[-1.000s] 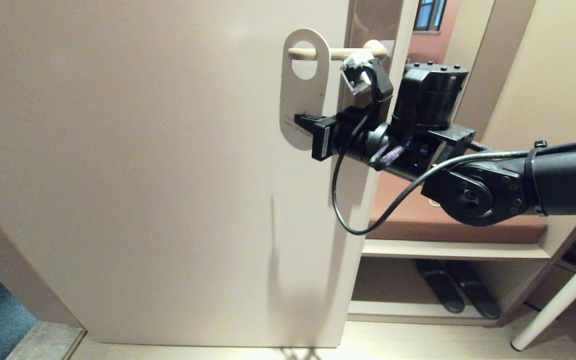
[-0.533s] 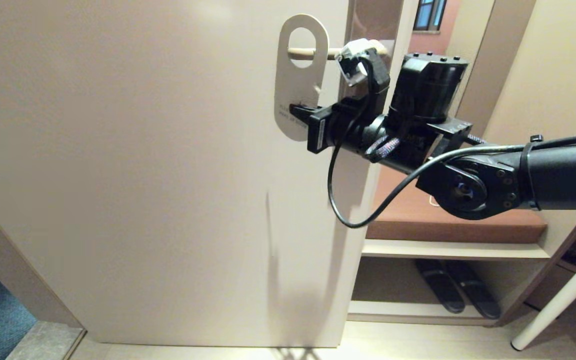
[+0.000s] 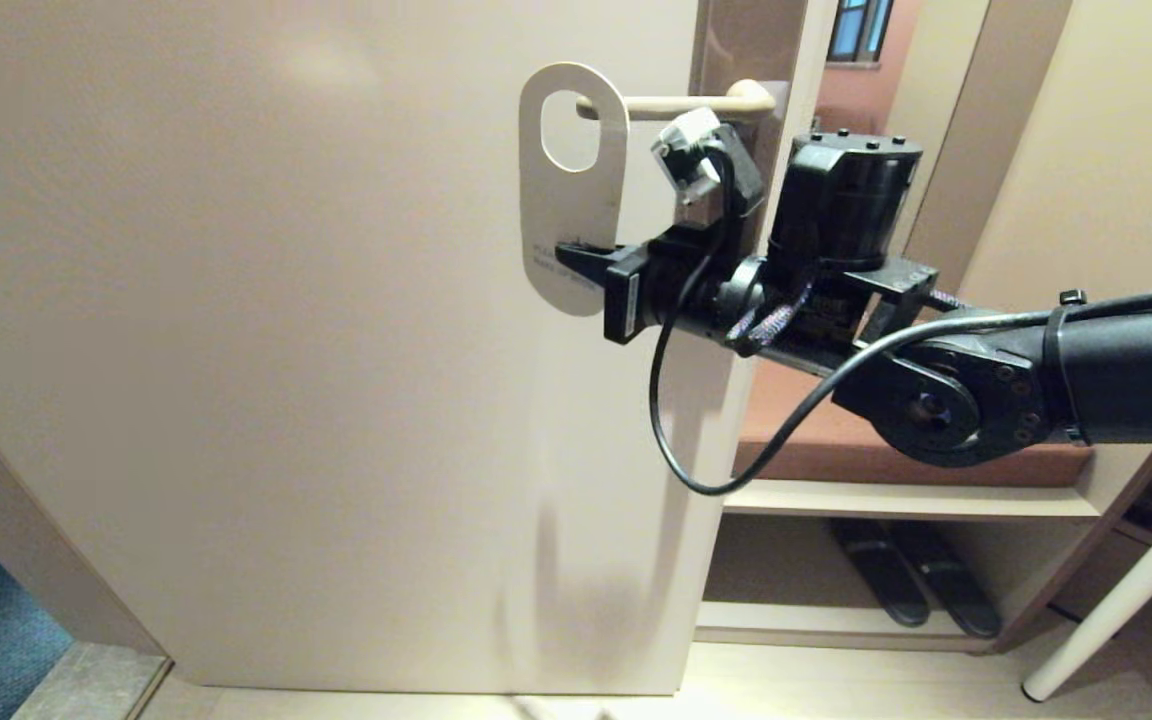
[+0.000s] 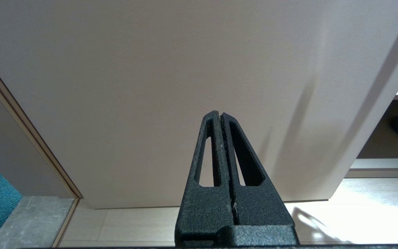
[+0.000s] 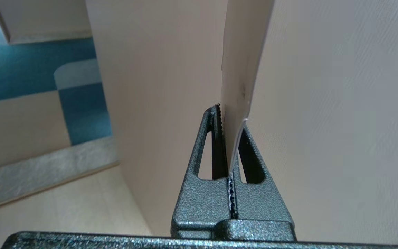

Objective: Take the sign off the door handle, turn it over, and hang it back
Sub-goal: Hand it to the other hand

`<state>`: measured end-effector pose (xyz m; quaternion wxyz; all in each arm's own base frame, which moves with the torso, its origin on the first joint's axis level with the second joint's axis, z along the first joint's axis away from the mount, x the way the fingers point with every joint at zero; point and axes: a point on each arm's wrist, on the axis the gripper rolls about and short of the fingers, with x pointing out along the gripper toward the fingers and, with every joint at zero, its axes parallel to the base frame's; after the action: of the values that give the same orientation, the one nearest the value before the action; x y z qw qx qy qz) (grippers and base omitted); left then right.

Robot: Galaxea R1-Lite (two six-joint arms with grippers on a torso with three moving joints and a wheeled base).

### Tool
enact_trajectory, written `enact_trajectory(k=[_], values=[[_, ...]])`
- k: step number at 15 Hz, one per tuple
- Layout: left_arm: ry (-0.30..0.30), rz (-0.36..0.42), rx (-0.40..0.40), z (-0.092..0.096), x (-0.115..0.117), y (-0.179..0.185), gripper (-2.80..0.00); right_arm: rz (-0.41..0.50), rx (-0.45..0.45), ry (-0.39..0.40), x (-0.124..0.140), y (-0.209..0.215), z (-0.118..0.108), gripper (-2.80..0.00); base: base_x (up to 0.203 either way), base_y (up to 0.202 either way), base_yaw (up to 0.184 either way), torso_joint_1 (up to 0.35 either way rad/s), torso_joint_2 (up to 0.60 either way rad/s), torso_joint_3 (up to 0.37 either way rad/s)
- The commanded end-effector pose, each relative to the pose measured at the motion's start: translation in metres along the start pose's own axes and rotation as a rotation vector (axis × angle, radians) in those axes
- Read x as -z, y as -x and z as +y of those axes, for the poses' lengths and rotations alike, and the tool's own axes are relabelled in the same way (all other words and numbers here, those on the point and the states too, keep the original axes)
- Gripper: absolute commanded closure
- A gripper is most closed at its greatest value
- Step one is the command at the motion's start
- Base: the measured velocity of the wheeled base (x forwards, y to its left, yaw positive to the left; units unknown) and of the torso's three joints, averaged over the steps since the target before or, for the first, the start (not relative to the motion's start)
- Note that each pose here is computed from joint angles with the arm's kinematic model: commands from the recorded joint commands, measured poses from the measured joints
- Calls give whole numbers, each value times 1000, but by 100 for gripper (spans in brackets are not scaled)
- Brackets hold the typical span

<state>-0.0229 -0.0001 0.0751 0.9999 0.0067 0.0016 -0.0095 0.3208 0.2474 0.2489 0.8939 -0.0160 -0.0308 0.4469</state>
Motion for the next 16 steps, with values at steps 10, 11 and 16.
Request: enact_trajectory(k=[10,11,16], values=[[0,1,1,0,0,0,0,67,72,-4,-25,108,15,0,0,0,0,0,0,0],[0,0,1,0,0,0,0,81,130,10,-24,116,14,0,0,0,0,0,0,0],[0,1,1,0,0,0,0,124,386,90,-21,143,9,0,0,0,0,0,0,0]])
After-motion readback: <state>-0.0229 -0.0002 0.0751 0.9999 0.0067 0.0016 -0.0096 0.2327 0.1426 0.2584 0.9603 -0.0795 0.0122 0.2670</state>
